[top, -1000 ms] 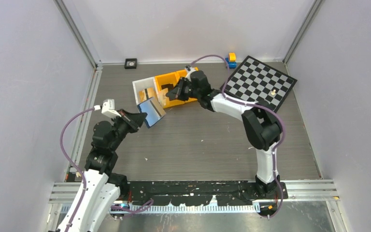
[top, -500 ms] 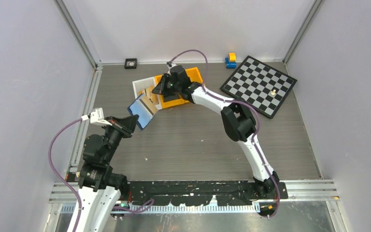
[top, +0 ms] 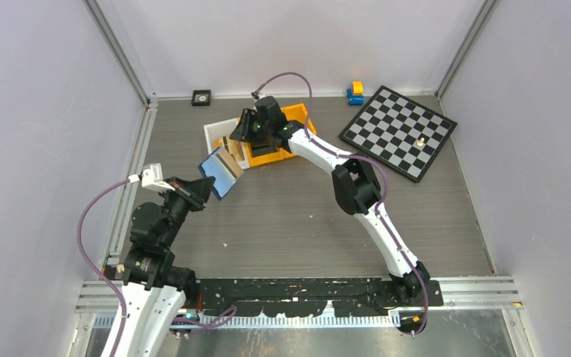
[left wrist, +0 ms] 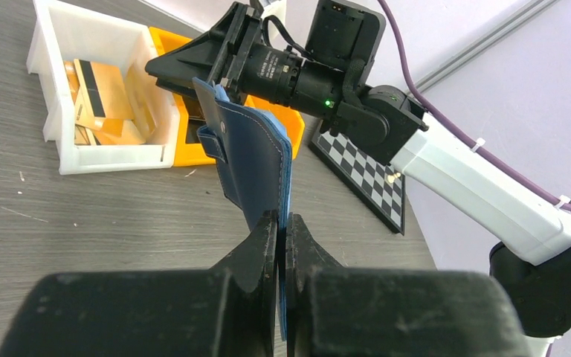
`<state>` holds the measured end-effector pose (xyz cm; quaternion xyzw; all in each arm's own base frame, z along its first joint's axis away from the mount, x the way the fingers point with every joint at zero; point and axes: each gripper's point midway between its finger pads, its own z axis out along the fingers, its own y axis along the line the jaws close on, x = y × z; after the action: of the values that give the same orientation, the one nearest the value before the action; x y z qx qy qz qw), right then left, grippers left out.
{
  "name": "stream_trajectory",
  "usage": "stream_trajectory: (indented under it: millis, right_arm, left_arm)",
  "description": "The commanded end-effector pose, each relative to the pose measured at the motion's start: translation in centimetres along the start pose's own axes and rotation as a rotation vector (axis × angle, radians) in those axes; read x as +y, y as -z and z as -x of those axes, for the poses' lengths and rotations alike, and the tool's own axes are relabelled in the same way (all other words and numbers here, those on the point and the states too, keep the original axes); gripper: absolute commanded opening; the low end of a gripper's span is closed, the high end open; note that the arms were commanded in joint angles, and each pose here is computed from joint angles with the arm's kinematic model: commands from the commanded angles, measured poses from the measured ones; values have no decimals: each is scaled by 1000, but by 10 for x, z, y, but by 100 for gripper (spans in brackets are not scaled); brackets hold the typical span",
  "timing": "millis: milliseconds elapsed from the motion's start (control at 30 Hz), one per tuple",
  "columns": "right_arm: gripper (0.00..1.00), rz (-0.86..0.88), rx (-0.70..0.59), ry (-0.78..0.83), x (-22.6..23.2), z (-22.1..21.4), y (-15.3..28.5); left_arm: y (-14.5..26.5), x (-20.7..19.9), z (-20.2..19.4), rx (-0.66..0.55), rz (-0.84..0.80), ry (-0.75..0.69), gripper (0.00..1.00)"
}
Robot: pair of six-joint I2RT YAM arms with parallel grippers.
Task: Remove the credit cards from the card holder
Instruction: Place the credit card in the storage box, then remove the credit card from the card holder.
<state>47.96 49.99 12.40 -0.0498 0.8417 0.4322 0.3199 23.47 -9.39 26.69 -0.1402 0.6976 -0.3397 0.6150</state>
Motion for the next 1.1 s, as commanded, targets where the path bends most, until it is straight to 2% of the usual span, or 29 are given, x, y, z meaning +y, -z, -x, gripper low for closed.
stream_trajectory:
  millis: [0, 300, 467, 600, 700, 833, 1067]
  right_arm:
    - [40, 8, -61, 80, 27, 28, 30]
    - [66, -121, -74, 224, 10, 12, 128]
    - [93, -224, -138, 239, -11, 0, 188]
    - [94, -263, -208, 180, -31, -16, 228]
    - [94, -142, -289, 119, -21, -26, 248]
    - [95, 93, -312, 50, -5, -45, 263]
    - [95, 309, -256, -10, 24, -54, 262]
  left_arm:
    - [-6, -16, 12, -33, -72, -17, 0]
    - [-22, -25, -5, 29, -165, 36, 0]
    - [-30, -31, -14, 54, -231, 68, 0]
    - [-38, -43, -24, 93, -328, 98, 0]
    - [-45, -51, -34, 139, -397, 122, 0]
    - [-54, -60, -45, 193, -479, 159, 0]
    - [-54, -74, -44, 218, -573, 183, 0]
